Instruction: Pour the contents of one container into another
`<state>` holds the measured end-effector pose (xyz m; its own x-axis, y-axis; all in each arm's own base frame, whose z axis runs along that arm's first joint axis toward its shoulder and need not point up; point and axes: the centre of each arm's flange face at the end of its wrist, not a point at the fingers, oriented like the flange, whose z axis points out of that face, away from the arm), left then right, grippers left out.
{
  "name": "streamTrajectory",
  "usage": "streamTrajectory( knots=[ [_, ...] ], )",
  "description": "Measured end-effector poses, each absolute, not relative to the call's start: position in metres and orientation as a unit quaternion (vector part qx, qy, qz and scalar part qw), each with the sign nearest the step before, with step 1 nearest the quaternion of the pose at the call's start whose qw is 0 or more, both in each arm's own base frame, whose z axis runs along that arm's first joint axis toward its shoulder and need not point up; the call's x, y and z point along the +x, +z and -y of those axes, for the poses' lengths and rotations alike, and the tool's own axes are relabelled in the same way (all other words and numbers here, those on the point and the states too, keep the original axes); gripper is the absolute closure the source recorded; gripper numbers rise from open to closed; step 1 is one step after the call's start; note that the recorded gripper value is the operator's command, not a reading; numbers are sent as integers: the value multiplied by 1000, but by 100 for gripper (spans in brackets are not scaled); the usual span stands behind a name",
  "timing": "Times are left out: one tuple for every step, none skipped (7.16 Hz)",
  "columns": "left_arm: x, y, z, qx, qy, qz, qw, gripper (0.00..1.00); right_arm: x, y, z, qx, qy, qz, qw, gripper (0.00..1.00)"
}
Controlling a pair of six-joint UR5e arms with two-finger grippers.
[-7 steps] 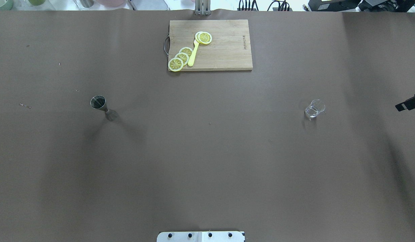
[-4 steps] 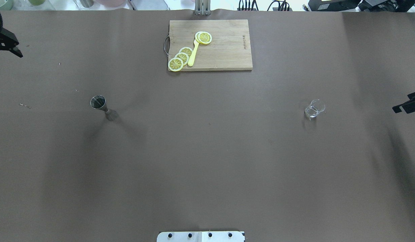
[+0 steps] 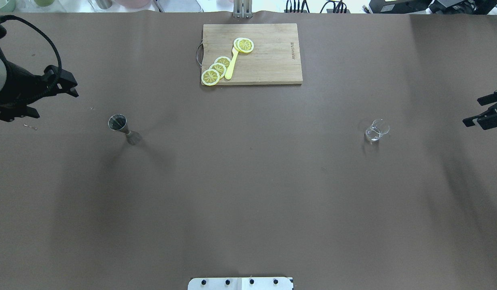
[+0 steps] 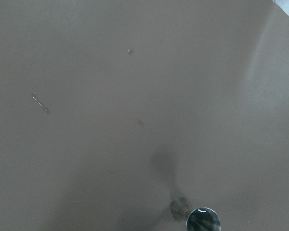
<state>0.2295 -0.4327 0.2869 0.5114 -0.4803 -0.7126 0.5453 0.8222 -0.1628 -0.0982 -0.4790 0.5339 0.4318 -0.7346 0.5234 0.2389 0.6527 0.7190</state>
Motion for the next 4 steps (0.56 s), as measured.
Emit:
streamTrajectory(
  knots=[
    [254, 284, 409, 64, -307, -397, 863, 2, -103, 520, 478, 305, -332, 428, 783, 0],
    [280, 283, 383, 94, -320, -393, 857, 2, -108, 513, 475, 325, -360, 419, 768, 0],
    [305, 282, 360, 125, -327, -389, 852, 2, -113, 510, 474, 344, -388, 410, 750, 0],
    [329, 283, 337, 157, -330, -382, 849, 3, -118, 510, 472, 361, -406, 405, 736, 0]
  ],
)
